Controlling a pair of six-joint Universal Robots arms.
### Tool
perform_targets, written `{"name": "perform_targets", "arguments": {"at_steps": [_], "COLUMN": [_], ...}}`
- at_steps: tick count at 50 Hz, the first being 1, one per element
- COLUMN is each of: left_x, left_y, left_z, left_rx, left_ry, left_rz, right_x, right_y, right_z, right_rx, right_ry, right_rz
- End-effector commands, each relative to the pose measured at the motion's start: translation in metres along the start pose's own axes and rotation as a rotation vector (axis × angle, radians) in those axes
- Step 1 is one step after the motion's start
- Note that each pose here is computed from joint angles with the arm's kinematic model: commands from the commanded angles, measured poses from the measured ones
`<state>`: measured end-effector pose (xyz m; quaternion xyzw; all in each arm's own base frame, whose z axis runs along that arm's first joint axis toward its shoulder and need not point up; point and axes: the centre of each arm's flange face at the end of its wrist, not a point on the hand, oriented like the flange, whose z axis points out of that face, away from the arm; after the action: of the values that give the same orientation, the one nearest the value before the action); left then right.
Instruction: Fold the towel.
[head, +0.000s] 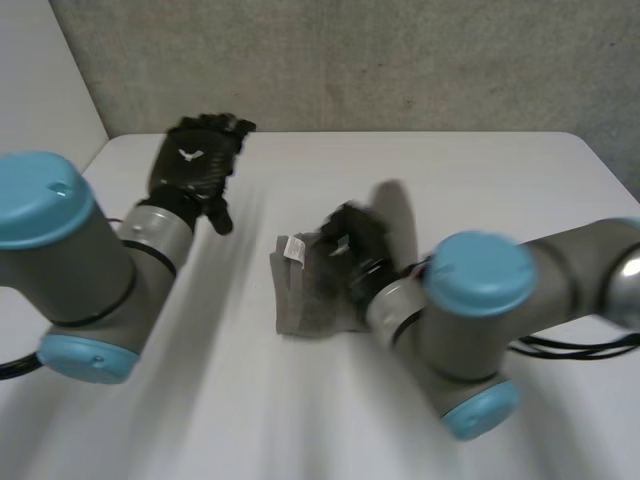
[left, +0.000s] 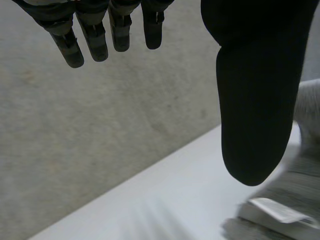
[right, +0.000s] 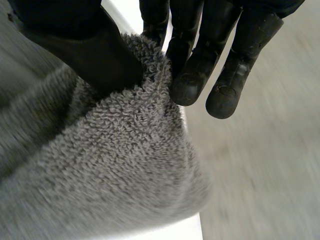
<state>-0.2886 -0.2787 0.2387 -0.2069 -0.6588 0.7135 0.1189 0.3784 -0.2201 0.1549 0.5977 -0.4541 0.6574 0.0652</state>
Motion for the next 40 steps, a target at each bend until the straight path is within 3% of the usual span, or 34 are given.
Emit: {"name": "perform_targets", "arguments": {"at_steps": [1,8,10,13,15,16,18,19,23,27,34,40], "left_x": [-0.026,-0.028,-0.024,-0.021,-0.011,-0.011,0.004,0.004,0.031,0.051,0.085,0.096], "left_y": [-0.004,0.001,-0.002,-0.003,-0.008,-0.008,-0.005,-0.005,0.007,0.023,0.074,0.088], "left_z": [-0.003,-0.004,-0.004,-0.003,-0.002,-0.002,0.005,0.005,0.014,0.019,0.02,0.024], "left_rx": [0.004,-0.01,-0.001,0.005,0.026,0.026,0.031,0.031,0.006,-0.037,-0.201,-0.222], "left_ry": [-0.066,-0.07,-0.057,-0.049,-0.022,-0.022,0.017,0.017,0.081,0.124,0.193,0.21], "left_rz": [0.002,0.002,0.001,-0.003,-0.027,-0.027,-0.08,-0.08,-0.164,-0.197,-0.185,-0.186], "right_x": [-0.078,-0.06,-0.012,0.012,0.044,0.044,0.067,0.067,0.076,0.073,0.029,0.018], "right_y": [-0.016,-0.015,-0.018,-0.012,0.006,0.006,0.022,0.022,0.04,0.053,0.079,0.088], "right_z": [-0.004,0.001,0.001,-0.001,-0.002,-0.002,-0.003,-0.003,-0.006,-0.005,0.006,0.004], "right_rx": [0.164,0.168,0.16,0.144,0.106,0.106,0.082,0.082,0.004,-0.076,-0.249,-0.301], "right_ry": [-0.257,-0.198,-0.079,-0.028,0.036,0.036,0.083,0.083,0.076,0.052,-0.082,-0.111], "right_rz": [-0.198,-0.121,0.045,0.163,0.43,0.431,0.667,0.668,0.897,0.936,1.008,1.049]}}
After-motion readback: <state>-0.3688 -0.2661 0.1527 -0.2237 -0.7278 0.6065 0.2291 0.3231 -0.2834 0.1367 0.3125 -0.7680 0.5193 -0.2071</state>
